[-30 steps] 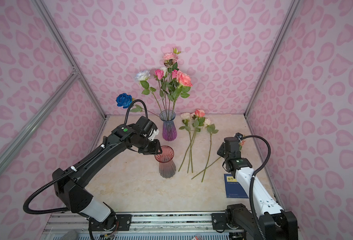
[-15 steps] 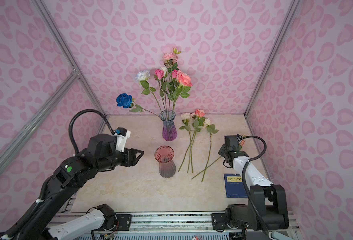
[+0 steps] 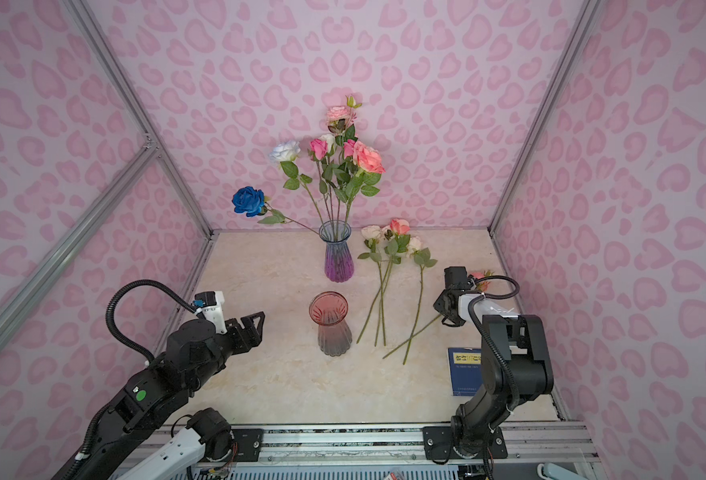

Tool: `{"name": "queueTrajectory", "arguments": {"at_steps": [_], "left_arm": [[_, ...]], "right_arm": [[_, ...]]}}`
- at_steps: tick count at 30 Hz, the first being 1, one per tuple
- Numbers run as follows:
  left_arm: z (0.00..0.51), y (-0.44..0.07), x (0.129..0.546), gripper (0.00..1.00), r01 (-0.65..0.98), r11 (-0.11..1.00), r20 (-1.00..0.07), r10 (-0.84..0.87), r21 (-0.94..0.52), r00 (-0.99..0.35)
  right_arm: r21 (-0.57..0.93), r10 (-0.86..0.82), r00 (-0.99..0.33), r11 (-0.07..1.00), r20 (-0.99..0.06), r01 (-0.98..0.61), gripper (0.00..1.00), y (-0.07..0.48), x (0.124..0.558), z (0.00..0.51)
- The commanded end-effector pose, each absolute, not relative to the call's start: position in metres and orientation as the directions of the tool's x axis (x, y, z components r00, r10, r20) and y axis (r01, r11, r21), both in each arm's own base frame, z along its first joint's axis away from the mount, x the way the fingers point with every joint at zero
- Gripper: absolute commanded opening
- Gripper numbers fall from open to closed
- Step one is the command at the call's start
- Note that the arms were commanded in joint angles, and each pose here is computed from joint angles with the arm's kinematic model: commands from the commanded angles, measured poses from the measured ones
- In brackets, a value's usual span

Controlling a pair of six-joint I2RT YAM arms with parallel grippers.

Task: Arrange the flowers into the vase
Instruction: 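Close the right gripper on the pink rose stem and lift it, then carry the pink rose over the red-grey vase and lower its stem inside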

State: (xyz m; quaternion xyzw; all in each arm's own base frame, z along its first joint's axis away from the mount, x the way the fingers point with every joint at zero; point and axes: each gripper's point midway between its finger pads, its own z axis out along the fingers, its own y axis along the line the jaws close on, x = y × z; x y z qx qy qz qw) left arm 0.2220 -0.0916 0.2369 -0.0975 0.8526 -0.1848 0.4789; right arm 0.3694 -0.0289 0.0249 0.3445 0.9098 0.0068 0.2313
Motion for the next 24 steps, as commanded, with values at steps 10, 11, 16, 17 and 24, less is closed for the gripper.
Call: {"name": "queueTrajectory", "arguments": {"at_steps": [10, 11, 16, 17, 24], "left_arm": [[0.229, -0.108, 0.229, 0.85, 0.016, 0.866, -0.732, -0.412, -0.500, -0.543], [0.229, -0.110, 0.229, 0.85, 0.020, 0.864, -0.730, -0.413, -0.503, -0.544], [0.233, -0.114, 0.229, 0.85, 0.031, 0.843, -0.717, -0.437, -0.537, -0.542], [0.234, -0.115, 0.230, 0.85, 0.032, 0.837, -0.715, -0.446, -0.546, -0.538], [0.206, -0.133, 0.233, 0.89, 0.050, 0.747, -0.641, -0.531, -0.662, -0.555]], "right_arm": [[0.294, 0.651, -0.576, 0.748, -0.494, 0.594, 0.09, -0.030, 0.400, 0.056], [0.309, 0.651, -0.564, 0.748, -0.508, 0.587, 0.07, -0.030, 0.402, 0.063], [0.408, 0.650, -0.482, 0.753, -0.588, 0.517, 0.04, -0.023, 0.408, 0.117], [0.420, 0.646, -0.472, 0.757, -0.600, 0.501, 0.04, -0.021, 0.408, 0.128], [0.488, 0.544, -0.325, 0.839, -0.774, 0.242, 0.03, 0.023, 0.391, 0.248]]}}
